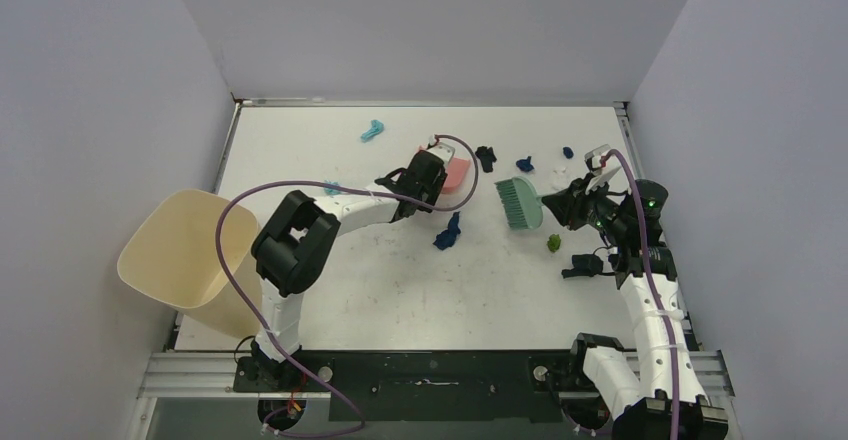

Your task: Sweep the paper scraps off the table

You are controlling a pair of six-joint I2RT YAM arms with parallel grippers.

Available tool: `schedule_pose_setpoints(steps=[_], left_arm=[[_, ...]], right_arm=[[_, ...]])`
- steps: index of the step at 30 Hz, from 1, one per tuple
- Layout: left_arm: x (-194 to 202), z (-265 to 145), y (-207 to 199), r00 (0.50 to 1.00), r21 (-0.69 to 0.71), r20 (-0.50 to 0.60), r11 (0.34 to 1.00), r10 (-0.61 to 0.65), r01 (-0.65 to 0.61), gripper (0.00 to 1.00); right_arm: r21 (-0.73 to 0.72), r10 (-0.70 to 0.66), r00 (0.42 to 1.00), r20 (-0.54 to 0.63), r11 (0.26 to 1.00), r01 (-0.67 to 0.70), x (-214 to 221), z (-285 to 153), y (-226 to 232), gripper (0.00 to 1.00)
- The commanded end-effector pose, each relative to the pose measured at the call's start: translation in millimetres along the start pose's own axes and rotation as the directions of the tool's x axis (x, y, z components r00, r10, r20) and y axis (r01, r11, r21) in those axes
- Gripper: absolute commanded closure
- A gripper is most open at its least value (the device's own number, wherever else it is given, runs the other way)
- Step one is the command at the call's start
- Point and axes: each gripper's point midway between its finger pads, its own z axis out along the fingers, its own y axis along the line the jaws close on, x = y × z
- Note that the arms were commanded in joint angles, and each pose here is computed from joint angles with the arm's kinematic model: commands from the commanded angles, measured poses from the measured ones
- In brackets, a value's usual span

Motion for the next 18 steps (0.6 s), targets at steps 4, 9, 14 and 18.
schedule_pose_setpoints(steps=[4,9,14,18], left_arm=[[-31,0,-1,0.997,-0.002,0.076,1.0,-0.004,0.004,0.79],[-55,-32,4,0.992,-0.022,0.128,1.0,-0.008,0.011,0.91],[-63,-103,2,0.994,-0.017,0.099,0.998,-0.055,0.057,1.0],[-35,-171,-2,0.993,-0.034,0.106,0.998,-0.057,0.061,1.0]], right_arm=[[-0.019,-0.065,0.997,0.043,0.998,0.066,-14,2,1,0.95],[-0.01,-0.065,0.997,0.036,0.998,0.065,-13,4,-3,0.95],[0.024,-0.08,0.997,0.016,0.997,0.079,-11,2,-10,0.95],[-0.011,-0.014,1.0,-0.013,1.0,0.014,-14,7,-3,0.95]])
